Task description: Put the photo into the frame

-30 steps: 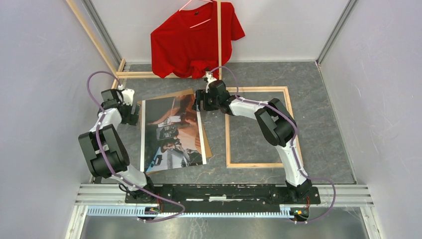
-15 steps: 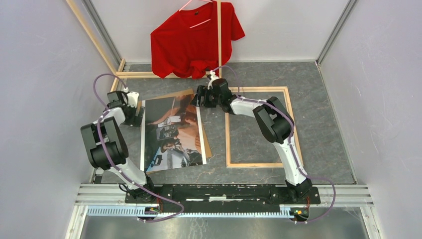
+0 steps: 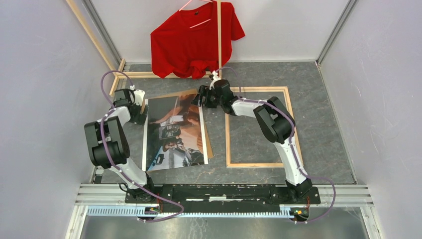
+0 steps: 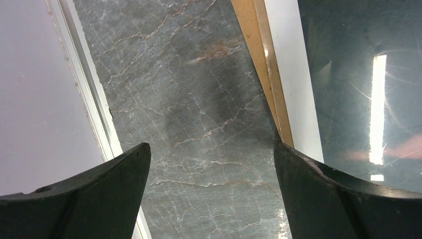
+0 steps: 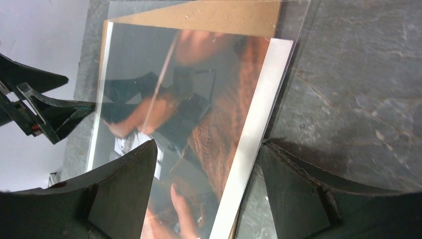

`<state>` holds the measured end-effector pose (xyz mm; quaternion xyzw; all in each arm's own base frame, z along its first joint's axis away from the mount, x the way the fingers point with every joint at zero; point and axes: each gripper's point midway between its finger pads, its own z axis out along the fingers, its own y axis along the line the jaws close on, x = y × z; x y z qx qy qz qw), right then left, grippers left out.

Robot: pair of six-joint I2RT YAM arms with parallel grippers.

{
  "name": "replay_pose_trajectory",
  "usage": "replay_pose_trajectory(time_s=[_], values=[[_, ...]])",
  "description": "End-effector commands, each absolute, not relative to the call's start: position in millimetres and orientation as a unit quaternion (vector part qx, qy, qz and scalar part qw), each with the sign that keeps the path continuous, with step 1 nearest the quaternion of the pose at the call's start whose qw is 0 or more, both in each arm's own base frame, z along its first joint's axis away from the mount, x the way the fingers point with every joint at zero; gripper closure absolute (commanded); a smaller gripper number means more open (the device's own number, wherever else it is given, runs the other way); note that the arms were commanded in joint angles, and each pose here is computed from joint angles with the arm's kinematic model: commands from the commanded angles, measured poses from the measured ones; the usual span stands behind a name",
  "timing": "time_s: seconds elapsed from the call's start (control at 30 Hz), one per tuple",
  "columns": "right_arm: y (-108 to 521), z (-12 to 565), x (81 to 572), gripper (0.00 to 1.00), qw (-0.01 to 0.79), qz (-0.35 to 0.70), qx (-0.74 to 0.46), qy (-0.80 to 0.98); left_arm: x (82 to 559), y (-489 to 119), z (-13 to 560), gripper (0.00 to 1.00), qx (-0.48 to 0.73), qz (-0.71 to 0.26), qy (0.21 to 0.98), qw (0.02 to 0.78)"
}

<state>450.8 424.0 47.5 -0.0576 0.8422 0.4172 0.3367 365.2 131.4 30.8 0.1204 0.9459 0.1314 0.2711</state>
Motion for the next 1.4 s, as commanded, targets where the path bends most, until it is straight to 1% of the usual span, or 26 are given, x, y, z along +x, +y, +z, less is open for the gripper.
replay_pose_trajectory(time_s=[0.0,0.33,0.47,0.53,0.63,0.67,0.87,1.1,1.17,1.2,1.33,1.37], values=[[425,77,436,0.19,0.355,0.412,-0.081,0.835,356,105,4,0.0,0.12,0.088,0.956,0.251],[432,127,423,0.19,0.398,0.403,-0.116,0.816,355,106,5,0.0,0.124,0.095,0.955,0.251],[436,138,418,0.19,0.397,0.417,-0.12,0.809,355,106,5,0.0,0.126,0.096,0.955,0.252],[432,135,420,0.19,0.398,0.404,-0.113,0.816,354,105,5,0.0,0.127,0.095,0.955,0.251],[431,130,420,0.26,0.392,0.405,-0.112,0.819,354,106,5,0.0,0.127,0.096,0.955,0.251],[433,129,417,0.27,0.386,0.414,-0.112,0.817,353,105,5,0.0,0.128,0.096,0.955,0.251],[451,139,405,0.26,0.36,0.485,-0.115,0.788,353,105,7,0.0,0.132,0.097,0.954,0.252],[446,115,410,0.25,0.34,0.47,-0.105,0.808,352,105,7,0.0,0.133,0.097,0.954,0.252],[445,106,409,0.3,0.331,0.464,-0.104,0.815,352,106,7,0.0,0.133,0.097,0.954,0.251],[444,102,409,0.35,0.328,0.462,-0.103,0.818,352,106,7,0.0,0.133,0.097,0.954,0.251],[442,104,410,0.66,0.32,0.468,-0.101,0.817,353,107,12,0.0,0.133,0.098,0.954,0.25],[441,110,412,0.72,0.322,0.47,-0.102,0.816,353,108,14,0.0,0.132,0.098,0.954,0.25]])
